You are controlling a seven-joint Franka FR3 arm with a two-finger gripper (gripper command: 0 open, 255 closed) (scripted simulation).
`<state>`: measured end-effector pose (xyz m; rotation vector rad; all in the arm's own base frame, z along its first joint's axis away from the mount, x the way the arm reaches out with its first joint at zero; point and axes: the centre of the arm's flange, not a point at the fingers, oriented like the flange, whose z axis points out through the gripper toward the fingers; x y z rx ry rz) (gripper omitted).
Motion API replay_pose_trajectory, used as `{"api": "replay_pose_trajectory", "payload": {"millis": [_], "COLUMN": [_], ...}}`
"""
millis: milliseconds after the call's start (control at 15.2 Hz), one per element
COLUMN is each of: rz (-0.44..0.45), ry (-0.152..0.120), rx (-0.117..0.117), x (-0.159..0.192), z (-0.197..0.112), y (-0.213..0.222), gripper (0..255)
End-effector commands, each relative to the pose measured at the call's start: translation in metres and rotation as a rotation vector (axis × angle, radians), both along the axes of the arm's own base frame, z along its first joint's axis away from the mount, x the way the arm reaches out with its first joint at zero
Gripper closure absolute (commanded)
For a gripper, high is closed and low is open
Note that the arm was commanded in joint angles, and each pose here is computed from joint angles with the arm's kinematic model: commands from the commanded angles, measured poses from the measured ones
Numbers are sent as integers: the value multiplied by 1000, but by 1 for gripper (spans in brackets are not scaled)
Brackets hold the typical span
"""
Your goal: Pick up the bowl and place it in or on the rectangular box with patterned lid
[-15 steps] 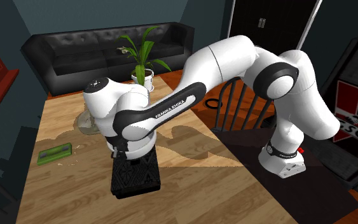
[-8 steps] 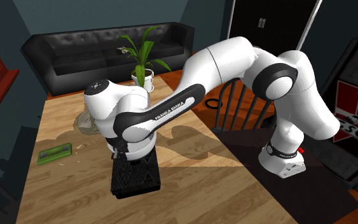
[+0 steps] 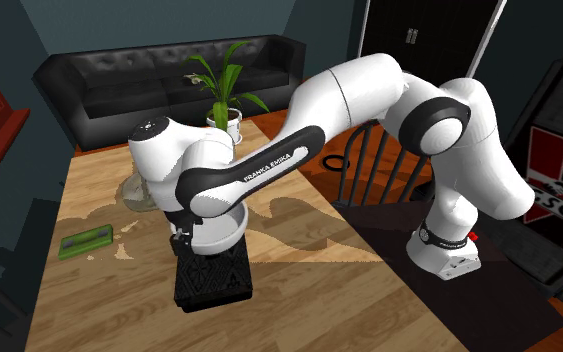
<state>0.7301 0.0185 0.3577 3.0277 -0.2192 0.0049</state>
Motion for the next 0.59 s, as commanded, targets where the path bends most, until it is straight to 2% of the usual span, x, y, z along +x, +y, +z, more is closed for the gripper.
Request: {"api": "replay_pose_trajectory", "payload": {"millis": [0,66,528], "rz": [0,0,0], "ry": [0,0,0], "rx": [0,0,0], "x": [0,0,0], "z": [23,34,34], "y": [4,5,5], "gripper": [0,0,0]}}
